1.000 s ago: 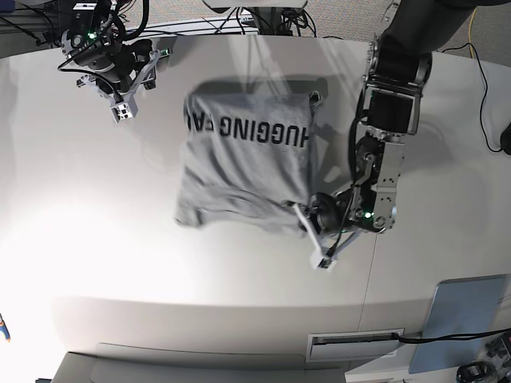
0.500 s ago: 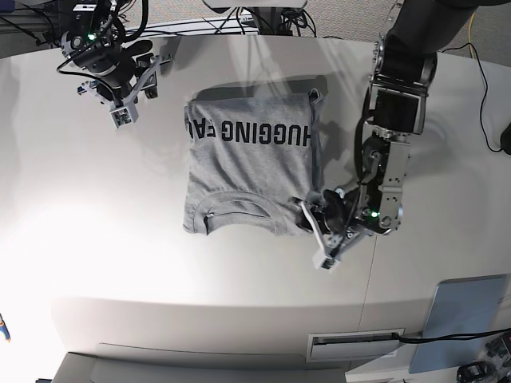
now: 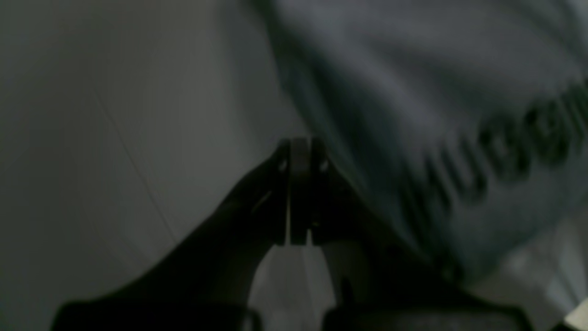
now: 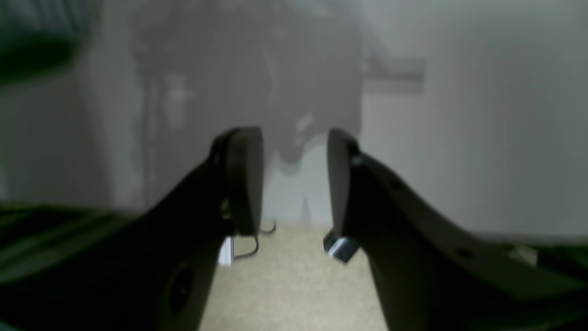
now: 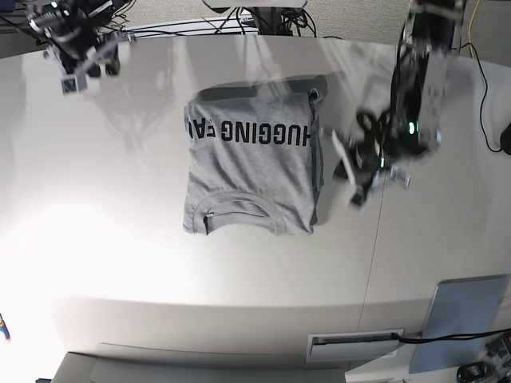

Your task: Fold the T-shirt properly

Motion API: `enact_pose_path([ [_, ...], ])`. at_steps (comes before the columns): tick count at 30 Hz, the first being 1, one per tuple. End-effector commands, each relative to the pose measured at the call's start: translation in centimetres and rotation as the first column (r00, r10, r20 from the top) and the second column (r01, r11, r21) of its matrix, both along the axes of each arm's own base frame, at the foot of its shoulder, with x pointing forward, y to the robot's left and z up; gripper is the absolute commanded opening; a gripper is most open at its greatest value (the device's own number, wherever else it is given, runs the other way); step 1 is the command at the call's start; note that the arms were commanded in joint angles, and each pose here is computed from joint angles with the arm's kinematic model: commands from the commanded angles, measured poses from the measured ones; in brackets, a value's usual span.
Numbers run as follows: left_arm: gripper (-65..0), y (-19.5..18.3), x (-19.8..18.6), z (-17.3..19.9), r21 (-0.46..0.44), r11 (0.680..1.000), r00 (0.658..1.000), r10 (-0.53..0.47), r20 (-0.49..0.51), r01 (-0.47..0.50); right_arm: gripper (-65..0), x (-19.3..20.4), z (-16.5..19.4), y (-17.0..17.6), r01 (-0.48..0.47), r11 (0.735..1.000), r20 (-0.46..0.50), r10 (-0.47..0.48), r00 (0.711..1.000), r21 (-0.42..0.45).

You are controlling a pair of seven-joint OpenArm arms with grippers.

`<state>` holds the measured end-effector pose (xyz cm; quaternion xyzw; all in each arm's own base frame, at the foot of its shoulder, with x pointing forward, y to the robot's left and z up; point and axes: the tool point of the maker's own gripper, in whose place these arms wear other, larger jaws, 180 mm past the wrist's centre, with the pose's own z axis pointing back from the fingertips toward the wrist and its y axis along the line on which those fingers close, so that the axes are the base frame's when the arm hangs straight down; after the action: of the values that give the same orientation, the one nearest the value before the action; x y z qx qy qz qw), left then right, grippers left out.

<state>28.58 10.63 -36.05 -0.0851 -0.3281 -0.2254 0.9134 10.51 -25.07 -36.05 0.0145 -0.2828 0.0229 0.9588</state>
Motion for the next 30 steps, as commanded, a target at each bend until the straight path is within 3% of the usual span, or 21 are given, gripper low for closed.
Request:
enact_pose_path([
  [1, -65.0, 0.3, -0.1, 1.1, -0.008, 1.0, 0.999, 0.018, 0.042, -0.018, -41.9, -0.4, 0.9, -0.6, 0.001, 1.0, 0.016, 0.0, 1.0, -0.013],
  [5, -65.0, 2.3, -4.8, 0.4, -0.031, 0.995, 0.996, 0.093, -0.003, -0.093, -41.9, -4.0, 1.2, -2.1, 0.041, 0.999, -0.055, -0.041, 0.998, -0.01],
  [10, -65.0, 4.7, -10.9, -1.0, -0.078, 0.978, 0.976, 0.182, -0.118, -0.192, -41.9, -8.0, 0.8, -2.6, 0.027, 0.999, -0.187, -0.031, 0.982, -0.026],
  [17, -65.0, 7.8, -20.1, -3.9, -0.027, 0.952, 0.924, 0.291, -0.248, -0.306, -41.9, -12.3, -0.2, -3.5, 0.005, 0.997, -0.387, -0.036, 0.921, -0.08],
  [20, -65.0, 7.7, -24.7, -5.8, -0.002, 0.956, 0.893, 0.272, -0.358, -0.292, -41.9, -13.8, -1.3, -4.2, 0.035, 0.996, -0.433, -0.066, 0.899, -0.079],
  [23, -65.0, 6.3, -29.0, -7.9, -0.038, 0.962, 0.853, 0.22, -0.472, -0.269, -41.9, -16.0, -3.0, -4.7, 0.092, 0.994, -0.476, -0.105, 0.873, -0.052],
  [26, -65.0, 5.5, -32.3, -10.5, -0.065, 0.95, 0.796, 0.218, -0.565, -0.306, -41.9, -18.3, -5.2, -5.6, 0.129, 0.991, -0.501, -0.133, 0.855, -0.044],
  [30, -65.0, 5.7, -35.4, -14.3, -0.062, 0.927, 0.711, 0.239, -0.662, -0.37, -41.9, -21.6, -8.6, -6.7, 0.204, 0.977, -0.572, -0.202, 0.795, -0.06],
])
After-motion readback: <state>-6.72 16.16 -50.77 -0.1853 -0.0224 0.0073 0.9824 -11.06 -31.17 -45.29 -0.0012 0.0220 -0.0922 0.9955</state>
